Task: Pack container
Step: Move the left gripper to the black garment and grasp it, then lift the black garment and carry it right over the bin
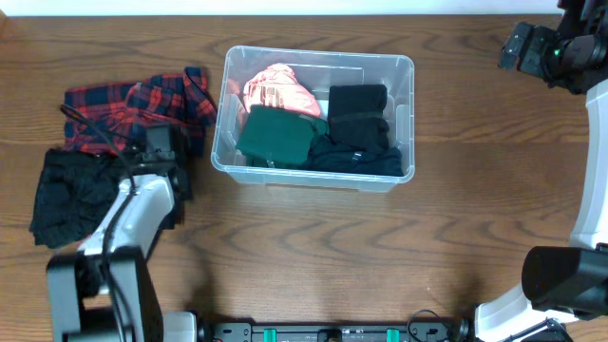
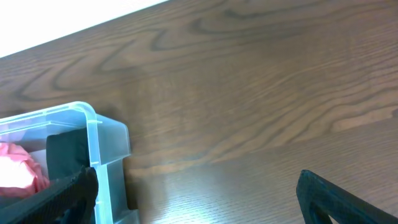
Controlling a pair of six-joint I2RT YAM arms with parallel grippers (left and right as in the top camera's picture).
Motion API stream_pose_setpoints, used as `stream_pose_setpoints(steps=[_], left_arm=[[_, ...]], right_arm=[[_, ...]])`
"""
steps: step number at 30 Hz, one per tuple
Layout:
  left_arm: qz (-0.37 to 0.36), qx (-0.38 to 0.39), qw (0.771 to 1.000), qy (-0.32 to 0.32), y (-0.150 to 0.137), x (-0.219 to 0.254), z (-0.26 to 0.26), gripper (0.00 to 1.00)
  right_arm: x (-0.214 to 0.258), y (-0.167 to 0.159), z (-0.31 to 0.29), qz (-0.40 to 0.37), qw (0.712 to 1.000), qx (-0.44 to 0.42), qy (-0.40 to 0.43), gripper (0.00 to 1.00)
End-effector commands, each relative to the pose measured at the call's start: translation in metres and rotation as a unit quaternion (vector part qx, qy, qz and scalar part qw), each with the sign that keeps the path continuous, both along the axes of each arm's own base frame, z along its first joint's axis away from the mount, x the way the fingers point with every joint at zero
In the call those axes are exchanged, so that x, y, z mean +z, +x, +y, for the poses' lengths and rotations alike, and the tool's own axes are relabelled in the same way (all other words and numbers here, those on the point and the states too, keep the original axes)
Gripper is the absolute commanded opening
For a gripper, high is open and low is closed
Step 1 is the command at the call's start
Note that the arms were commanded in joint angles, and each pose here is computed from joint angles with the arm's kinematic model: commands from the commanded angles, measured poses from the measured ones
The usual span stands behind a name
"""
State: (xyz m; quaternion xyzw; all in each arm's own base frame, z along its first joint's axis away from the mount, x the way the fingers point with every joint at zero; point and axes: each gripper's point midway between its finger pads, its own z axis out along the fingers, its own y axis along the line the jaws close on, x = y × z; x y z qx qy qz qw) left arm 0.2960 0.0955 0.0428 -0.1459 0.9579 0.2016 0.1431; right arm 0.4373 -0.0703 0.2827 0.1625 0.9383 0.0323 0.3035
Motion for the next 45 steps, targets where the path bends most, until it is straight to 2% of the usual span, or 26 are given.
stream_pose_setpoints(steps=[1, 10, 21, 27, 35, 38, 45], left_arm=[[-0.087, 0.013, 0.996, -0.006, 0.028, 0.079, 0.001, 0.06], [-0.155, 0.002, 0.988, -0.020, 0.021, 0.237, -0.007, 0.06], [-0.250, -0.074, 0.960, -0.105, 0.019, 0.339, -0.046, 0.06], [-0.278, -0.156, 0.932, -0.170, 0.033, 0.363, -0.094, 0.06], [-0.283, -0.262, 0.901, -0.200, 0.054, 0.367, -0.171, 0.06], [-0.273, -0.287, 0.895, -0.207, 0.062, 0.361, -0.195, 0.06], [-0.247, -0.301, 0.900, -0.196, 0.070, 0.343, -0.216, 0.06]], right_arm=[[-0.002, 0.000, 0.001, 0.003, 1.000, -0.003, 0.002, 0.99], [-0.002, 0.000, 0.001, 0.003, 1.000, -0.003, 0.002, 0.99], [-0.002, 0.000, 0.001, 0.003, 1.000, -0.003, 0.002, 0.99], [-0.002, 0.000, 0.002, 0.003, 1.000, -0.003, 0.002, 0.99], [-0.002, 0.000, 0.001, 0.003, 1.000, -0.003, 0.002, 0.99], [-0.002, 0.000, 0.001, 0.004, 1.000, -0.003, 0.003, 0.99], [-0.002, 0.000, 0.001, 0.003, 1.000, -0.003, 0.002, 0.99]])
